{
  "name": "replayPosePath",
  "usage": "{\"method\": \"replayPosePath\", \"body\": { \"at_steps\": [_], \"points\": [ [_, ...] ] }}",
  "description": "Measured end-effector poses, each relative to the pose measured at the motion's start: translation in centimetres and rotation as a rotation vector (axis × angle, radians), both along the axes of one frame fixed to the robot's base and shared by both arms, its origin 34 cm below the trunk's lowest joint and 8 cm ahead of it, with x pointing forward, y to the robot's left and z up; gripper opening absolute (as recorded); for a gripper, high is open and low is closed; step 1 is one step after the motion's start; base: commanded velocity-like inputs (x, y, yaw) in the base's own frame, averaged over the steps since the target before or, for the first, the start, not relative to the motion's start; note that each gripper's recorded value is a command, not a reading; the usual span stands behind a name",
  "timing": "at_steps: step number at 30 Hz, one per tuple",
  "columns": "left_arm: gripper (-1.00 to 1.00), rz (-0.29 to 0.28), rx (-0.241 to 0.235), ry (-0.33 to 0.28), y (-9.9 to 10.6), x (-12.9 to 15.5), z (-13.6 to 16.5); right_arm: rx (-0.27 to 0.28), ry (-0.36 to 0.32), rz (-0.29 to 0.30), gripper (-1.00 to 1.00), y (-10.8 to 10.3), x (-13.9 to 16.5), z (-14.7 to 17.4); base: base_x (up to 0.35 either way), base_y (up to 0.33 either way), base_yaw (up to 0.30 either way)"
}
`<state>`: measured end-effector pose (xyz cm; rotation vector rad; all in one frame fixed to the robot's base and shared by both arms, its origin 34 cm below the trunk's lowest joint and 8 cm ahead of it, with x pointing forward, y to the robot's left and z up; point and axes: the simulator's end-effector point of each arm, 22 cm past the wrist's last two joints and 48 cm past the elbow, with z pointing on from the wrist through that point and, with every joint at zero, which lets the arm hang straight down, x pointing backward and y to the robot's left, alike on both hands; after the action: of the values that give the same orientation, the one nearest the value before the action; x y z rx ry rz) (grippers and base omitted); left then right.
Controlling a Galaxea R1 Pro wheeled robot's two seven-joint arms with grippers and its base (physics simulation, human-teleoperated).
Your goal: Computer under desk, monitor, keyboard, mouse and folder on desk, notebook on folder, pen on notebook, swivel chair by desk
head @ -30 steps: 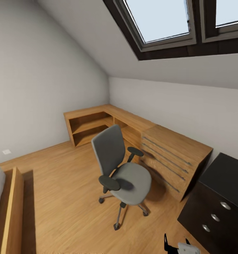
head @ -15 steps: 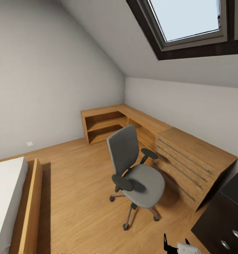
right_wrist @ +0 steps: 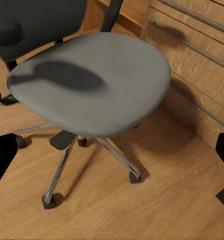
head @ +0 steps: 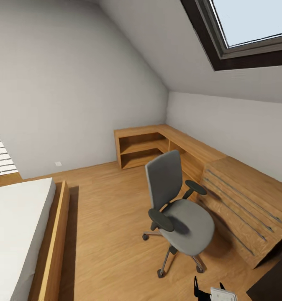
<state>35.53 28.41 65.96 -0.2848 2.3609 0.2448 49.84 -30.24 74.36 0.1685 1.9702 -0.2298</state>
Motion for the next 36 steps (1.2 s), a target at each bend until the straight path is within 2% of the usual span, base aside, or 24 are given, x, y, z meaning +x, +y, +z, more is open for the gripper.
{"method": "replayPosePath", "body": {
  "at_steps": [14,36],
  "points": [
    [1.00,-0.002,-0.002,-0.001,-0.11,0.02,-0.01,0.000,0.000,-0.002,1.00,-0.04,-0.01,0.00,0.287,0.000,0.285],
    [1.00,-0.005,-0.006,-0.001,-0.25,0.05,-0.03,-0.001,0.001,-0.003,1.00,-0.13,-0.02,-0.02,0.033,0.009,0.286]
  ]
}}
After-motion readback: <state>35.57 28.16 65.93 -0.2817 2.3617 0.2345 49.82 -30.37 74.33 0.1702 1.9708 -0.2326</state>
